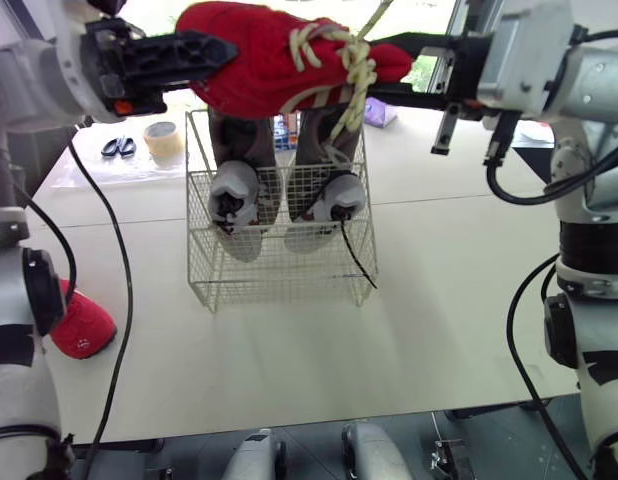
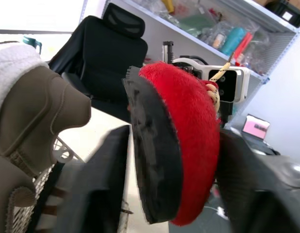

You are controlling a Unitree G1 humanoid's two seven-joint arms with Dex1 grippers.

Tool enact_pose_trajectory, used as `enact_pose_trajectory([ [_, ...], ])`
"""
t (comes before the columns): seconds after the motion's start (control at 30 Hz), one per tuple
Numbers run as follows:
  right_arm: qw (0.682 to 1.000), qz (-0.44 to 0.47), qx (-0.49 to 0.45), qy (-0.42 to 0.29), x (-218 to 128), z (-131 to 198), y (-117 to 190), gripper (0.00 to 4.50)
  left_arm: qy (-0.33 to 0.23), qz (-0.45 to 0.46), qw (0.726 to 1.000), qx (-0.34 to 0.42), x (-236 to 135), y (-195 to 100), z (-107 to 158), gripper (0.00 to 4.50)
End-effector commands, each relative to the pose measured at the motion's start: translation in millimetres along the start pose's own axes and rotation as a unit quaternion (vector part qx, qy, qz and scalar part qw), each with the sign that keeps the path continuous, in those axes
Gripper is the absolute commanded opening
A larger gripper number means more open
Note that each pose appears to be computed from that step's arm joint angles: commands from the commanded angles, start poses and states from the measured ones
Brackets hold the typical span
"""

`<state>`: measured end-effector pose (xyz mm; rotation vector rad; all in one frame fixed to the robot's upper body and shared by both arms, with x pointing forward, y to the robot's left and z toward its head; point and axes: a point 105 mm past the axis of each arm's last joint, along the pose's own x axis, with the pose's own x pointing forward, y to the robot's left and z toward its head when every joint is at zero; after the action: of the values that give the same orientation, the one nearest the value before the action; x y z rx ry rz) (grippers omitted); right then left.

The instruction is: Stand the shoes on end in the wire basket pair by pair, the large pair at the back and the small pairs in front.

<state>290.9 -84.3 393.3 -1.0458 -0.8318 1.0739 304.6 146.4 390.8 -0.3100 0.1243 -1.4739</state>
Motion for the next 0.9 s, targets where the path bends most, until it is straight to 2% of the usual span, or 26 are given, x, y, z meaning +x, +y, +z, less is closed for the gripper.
enact_pose_trajectory([
  [0.03, 1.000, -0.011, -0.027, -0.013, -1.8, 12.7, -5.9, 0.79, -0.011, -0.016, 1.000, 0.021, -2.5, -12.5, 10.1, 0.44],
  [0.07, 1.000, -0.012, -0.026, -0.012, -1.9, 12.3, -6.0, 0.79, -0.013, -0.015, 1.000, 0.019, -2.6, -11.9, 10.4, 0.24],
  [0.17, 1.000, -0.020, -0.021, -0.004, -3.4, 9.2, -7.2, 0.79, -0.030, -0.009, 0.999, 0.015, -4.4, -10.0, 13.1, 0.24],
  [0.27, 0.997, -0.045, 0.057, 0.009, -14.0, -1.2, -9.8, 1.79, -0.071, -0.007, 0.997, 0.010, -12.4, -10.7, 20.1, 0.24],
  [0.37, 0.976, -0.131, 0.170, 0.026, -40.6, -21.8, -16.1, 3.21, -0.125, -0.003, 0.992, 0.005, -25.6, -12.5, 26.7, 0.24],
  [0.43, 0.946, -0.198, 0.256, 0.001, -54.1, -29.2, -16.8, 4.33, -0.162, -0.009, 0.987, 0.003, -30.9, -14.7, 30.3, 0.24],
  [0.53, 0.845, -0.259, 0.446, -0.140, -51.2, -22.4, -7.1, 4.43, -0.225, -0.027, 0.974, 0.010, -31.4, -17.5, 34.5, 0.24],
  [0.57, 0.802, -0.269, 0.496, -0.193, -41.5, -19.0, -2.8, 4.43, -0.249, -0.035, 0.968, 0.014, -27.8, -16.6, 34.6, 0.24],
  [0.67, 0.708, -0.290, 0.582, -0.277, -14.6, -14.6, 3.1, 4.43, -0.316, -0.054, 0.947, 0.009, -17.7, -12.8, 33.7, 0.24],
  [0.73, 0.684, -0.286, 0.605, -0.292, 1.8, -11.3, 6.0, 4.43, -0.347, -0.060, 0.936, -0.003, -11.2, -9.8, 31.5, 0.24],
  [0.9, 0.648, -0.287, 0.622, -0.333, 17.4, -2.6, -4.9, 4.43, -0.385, -0.074, 0.919, -0.032, 4.5, -7.7, 22.1, 0.24],
])
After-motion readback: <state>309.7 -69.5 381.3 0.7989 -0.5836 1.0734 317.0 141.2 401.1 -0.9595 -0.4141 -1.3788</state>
